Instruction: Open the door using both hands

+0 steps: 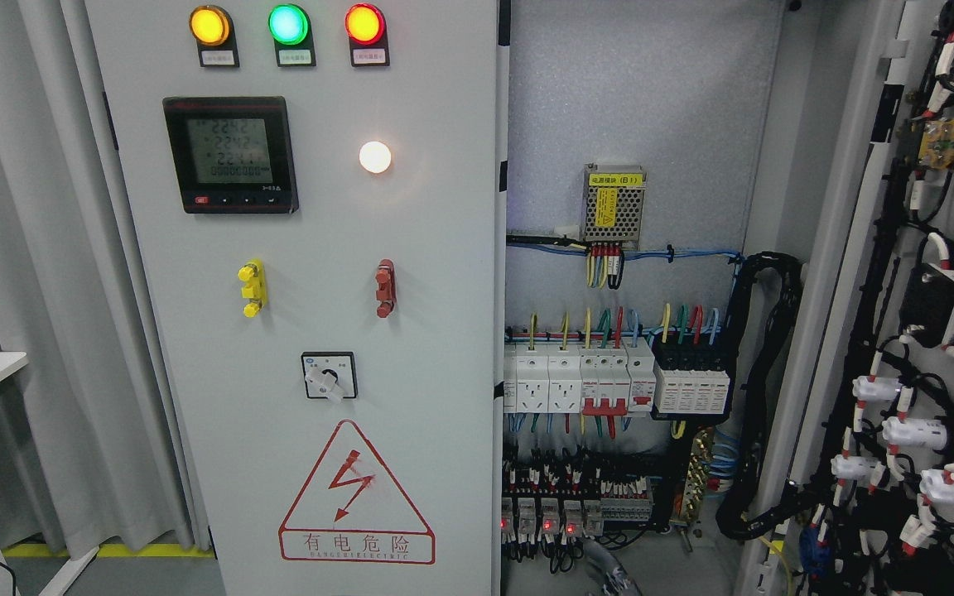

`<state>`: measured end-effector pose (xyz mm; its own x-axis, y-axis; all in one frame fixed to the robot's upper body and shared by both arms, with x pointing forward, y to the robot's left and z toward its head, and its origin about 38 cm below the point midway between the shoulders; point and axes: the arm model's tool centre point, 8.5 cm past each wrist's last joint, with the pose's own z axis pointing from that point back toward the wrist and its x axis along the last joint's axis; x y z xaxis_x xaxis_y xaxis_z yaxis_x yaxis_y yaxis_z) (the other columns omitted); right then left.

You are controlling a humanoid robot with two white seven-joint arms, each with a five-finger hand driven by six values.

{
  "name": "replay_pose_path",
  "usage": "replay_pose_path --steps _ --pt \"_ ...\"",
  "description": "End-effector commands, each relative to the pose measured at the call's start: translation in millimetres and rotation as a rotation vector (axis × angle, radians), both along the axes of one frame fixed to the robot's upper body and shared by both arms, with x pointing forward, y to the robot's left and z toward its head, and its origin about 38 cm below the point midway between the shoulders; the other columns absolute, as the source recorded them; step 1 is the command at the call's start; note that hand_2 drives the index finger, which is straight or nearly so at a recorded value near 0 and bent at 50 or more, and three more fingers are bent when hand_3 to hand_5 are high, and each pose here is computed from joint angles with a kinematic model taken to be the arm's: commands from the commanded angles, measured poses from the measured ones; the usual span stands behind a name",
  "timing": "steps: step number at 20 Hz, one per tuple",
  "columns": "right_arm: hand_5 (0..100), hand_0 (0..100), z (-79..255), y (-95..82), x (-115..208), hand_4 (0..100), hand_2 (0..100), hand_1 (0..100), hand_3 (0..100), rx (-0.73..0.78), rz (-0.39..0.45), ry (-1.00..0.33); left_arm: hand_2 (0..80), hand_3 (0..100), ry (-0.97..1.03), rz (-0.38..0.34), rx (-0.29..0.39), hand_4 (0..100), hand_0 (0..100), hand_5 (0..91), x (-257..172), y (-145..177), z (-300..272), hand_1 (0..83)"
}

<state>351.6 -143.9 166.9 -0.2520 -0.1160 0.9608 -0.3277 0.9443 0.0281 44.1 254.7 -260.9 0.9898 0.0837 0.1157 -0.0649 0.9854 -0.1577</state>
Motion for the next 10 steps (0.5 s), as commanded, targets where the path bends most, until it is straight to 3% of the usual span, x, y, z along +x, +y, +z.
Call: replay_pose_path --steps 1,10 --pt "0 22 57.5 11.7 42.4 0 0 0 0 0.023 0.008 -0.143 2.7 3 0.043 0.016 0.021 3 29 0.0 -23.5 14.4 0.4 0.0" --pt "0 22 100.2 17.2 82.2 0 0 0 0 0.006 0.019 -0.213 2.7 3 0.034 0.015 0.021 3 29 0.0 -20.2 14.2 0.5 0.0"
